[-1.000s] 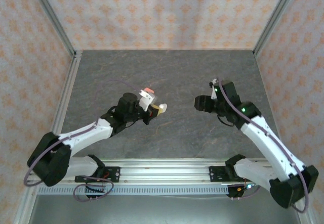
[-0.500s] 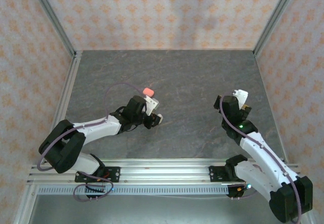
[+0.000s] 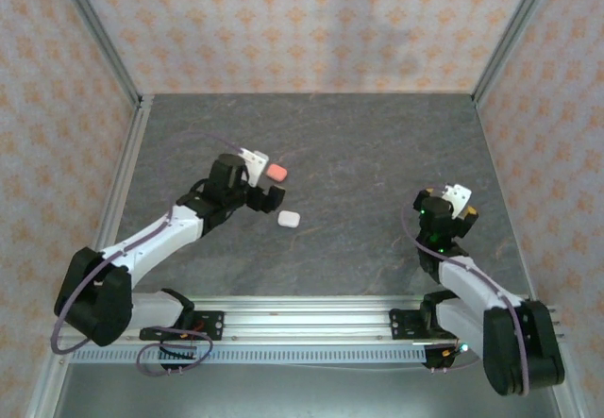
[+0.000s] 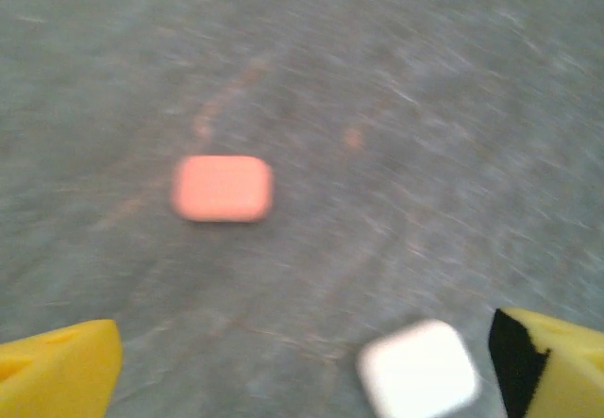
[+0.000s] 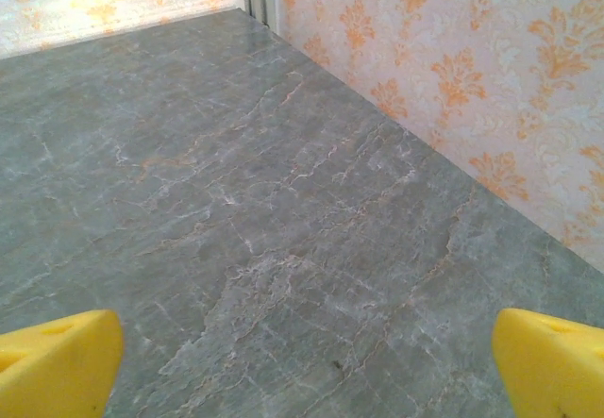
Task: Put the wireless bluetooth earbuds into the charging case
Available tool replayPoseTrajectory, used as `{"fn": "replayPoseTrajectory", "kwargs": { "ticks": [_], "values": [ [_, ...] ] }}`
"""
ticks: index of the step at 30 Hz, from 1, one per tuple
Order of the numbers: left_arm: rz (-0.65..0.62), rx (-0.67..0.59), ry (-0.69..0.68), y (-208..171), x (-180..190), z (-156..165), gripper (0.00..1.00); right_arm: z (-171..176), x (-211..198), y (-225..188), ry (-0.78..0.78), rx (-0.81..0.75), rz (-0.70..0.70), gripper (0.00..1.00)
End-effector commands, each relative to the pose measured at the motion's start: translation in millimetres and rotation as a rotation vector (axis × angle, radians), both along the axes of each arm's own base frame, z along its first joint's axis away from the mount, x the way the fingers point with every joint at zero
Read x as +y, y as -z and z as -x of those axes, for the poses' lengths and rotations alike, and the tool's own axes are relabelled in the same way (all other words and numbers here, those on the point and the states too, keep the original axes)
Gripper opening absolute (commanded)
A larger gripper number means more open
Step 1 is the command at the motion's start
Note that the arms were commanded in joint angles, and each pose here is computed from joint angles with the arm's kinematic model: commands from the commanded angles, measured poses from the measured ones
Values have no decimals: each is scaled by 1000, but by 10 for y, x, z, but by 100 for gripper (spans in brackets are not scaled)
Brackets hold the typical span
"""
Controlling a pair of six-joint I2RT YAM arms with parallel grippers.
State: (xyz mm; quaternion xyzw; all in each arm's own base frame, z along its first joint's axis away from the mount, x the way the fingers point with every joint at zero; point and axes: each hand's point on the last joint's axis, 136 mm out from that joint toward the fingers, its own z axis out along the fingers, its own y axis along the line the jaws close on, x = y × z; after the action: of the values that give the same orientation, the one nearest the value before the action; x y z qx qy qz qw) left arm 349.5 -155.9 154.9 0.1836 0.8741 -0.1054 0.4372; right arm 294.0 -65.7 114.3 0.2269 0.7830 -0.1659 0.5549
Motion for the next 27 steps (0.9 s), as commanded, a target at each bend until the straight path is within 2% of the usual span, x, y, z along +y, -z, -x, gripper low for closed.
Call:
{"fn": "replayPoseTrajectory", "kwargs": {
  "ticks": [1,6,9,12,16,18,23,24,27],
  "values": [
    [-111,-83,-209,-123,553,-217,100,-202,27,-274,-35,-169,41,99],
    [-136,-138,-472,120,1239,-366,100,-455,98,-230,-62,-207,10,100],
    [-158,-174,-571,248,1498,-357,100,-569,184,-142,-118,-182,7,99],
    [-133,-236,-583,341,1583,-338,100,-611,152,-83,-103,-190,8,100],
    [-120,-294,-541,353,1568,-347,100,-718,287,64,-188,-124,4,99],
    [-100,-296,-529,438,1570,-352,100,-744,239,67,-160,-168,20,99],
    [-27,-290,-516,598,1646,-415,100,-901,216,146,-138,-57,8,100],
    [-9,-236,-511,625,1663,-420,100,-897,207,160,-144,-52,-14,100],
    [10,-242,-529,621,1708,-444,100,-880,146,163,-138,-56,-38,100]
  ]
}}
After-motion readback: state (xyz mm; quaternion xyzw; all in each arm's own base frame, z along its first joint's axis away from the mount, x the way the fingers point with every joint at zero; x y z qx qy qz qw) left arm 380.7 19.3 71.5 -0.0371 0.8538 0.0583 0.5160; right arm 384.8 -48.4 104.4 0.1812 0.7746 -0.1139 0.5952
